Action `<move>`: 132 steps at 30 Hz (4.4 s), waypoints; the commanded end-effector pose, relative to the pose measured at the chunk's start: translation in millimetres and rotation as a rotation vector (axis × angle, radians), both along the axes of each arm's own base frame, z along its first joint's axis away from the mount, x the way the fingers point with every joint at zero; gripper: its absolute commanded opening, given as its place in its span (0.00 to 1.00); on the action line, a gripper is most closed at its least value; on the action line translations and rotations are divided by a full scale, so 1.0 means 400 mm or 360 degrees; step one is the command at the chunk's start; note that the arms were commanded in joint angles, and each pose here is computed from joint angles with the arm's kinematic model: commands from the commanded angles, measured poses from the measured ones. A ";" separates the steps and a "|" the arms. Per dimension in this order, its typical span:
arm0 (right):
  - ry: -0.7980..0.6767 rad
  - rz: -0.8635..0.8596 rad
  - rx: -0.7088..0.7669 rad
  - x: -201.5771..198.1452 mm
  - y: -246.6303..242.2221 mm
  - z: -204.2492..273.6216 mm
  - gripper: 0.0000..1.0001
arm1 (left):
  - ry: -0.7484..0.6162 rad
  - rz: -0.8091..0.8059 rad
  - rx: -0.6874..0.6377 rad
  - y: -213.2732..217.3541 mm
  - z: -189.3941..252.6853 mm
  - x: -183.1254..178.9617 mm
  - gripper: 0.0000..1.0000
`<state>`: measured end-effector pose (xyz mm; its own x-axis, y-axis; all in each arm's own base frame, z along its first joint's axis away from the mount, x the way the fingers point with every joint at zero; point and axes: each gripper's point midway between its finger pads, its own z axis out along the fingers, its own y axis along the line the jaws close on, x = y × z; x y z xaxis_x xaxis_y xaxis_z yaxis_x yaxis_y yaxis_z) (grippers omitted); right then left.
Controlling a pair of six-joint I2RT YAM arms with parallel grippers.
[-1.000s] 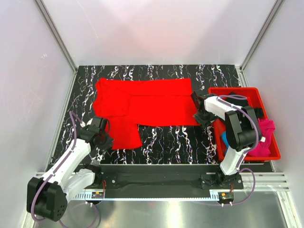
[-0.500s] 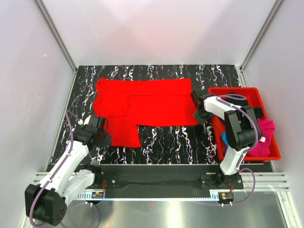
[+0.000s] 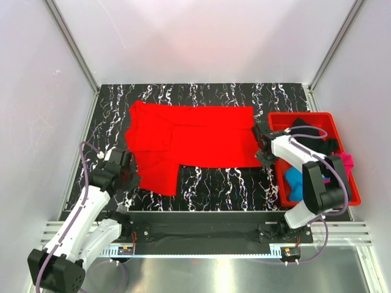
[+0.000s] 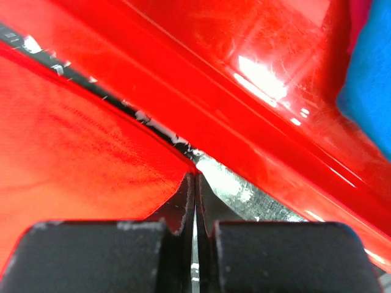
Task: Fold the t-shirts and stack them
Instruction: Fold the tshirt
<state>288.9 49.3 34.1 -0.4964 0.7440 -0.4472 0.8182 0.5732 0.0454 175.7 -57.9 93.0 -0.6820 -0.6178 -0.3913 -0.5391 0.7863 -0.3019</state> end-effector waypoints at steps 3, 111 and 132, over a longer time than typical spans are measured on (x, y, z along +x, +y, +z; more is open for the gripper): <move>-0.0172 0.0192 0.0096 0.017 0.039 0.050 0.00 | -0.0163 -0.0044 0.0064 0.013 0.104 0.035 0.00; -0.0432 0.0976 0.0415 0.405 0.128 0.262 0.80 | -0.0110 -0.0636 -0.0211 -0.055 0.006 0.689 0.48; -0.0450 0.1011 0.0451 0.396 0.140 0.248 0.80 | 0.0050 -0.0234 -0.0093 -0.020 -0.131 0.710 0.46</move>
<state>443.2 98.6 110.7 -0.7861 0.4671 -0.4048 0.3210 0.8682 0.3783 442.2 -64.6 38.5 -0.8085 -0.5126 -0.2891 -0.4238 0.8479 -0.3185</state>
